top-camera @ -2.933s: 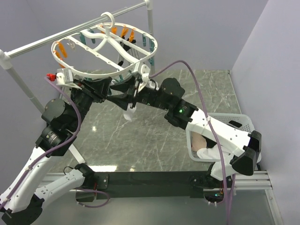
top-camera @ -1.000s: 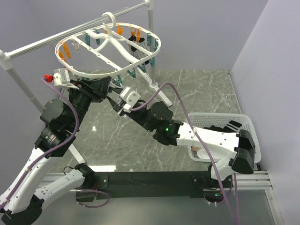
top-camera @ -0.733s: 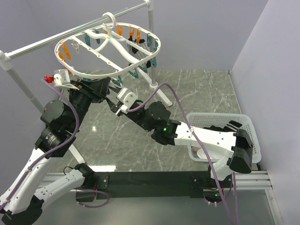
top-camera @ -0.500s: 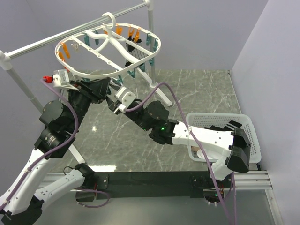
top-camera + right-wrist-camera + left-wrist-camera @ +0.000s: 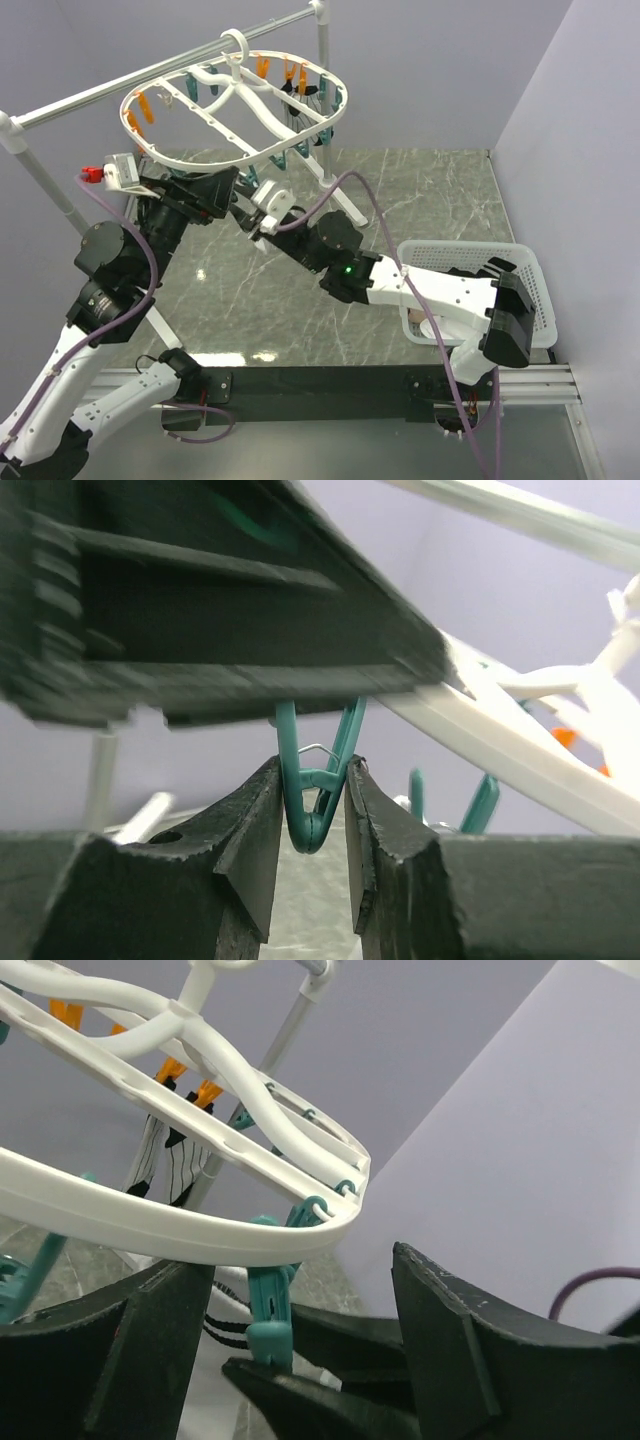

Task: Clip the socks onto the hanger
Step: Open the clamp at the hanger.

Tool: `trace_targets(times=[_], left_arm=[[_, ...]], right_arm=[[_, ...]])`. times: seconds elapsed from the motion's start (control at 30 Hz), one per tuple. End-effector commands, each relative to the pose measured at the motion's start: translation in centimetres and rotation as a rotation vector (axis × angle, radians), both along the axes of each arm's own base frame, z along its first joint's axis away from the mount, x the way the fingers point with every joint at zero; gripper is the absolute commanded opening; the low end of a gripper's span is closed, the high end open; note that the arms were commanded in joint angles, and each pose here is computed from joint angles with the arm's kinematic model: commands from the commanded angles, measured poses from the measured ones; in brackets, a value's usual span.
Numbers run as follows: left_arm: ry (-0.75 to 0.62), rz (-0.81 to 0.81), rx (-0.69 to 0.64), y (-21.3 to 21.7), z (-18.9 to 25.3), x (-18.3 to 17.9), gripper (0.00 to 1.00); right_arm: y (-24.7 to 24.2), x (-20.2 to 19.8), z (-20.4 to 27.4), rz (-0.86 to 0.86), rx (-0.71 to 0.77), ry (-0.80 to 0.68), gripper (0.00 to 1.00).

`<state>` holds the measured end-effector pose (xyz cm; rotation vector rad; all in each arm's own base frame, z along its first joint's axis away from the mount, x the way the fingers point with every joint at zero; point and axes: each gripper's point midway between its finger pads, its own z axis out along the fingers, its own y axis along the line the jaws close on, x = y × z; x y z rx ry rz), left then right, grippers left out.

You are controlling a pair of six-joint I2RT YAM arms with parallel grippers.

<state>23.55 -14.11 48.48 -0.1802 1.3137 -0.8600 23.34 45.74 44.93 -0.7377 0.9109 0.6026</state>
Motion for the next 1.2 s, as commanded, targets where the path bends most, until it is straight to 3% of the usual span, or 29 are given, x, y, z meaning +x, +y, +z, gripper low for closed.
trace_targets(times=[0.0, 0.57, 1.17], left_arm=[[-0.049, -0.004, -0.041, 0.7, 1.5, -1.1, 0.77], [-0.129, -0.143, 0.036, -2.1, 0.6, -1.9, 0.74], [-0.249, -0.24, 0.085, -3.8, 0.9, -3.0, 0.69]], right_arm=[[-2.4, -1.7, 3.8, 0.193, 0.133, 0.045, 0.3], [-3.4, -4.1, 4.1, 0.634, 0.108, 0.27, 0.3], [-4.3, -5.1, 4.3, 0.827, 0.069, 0.432, 0.29]])
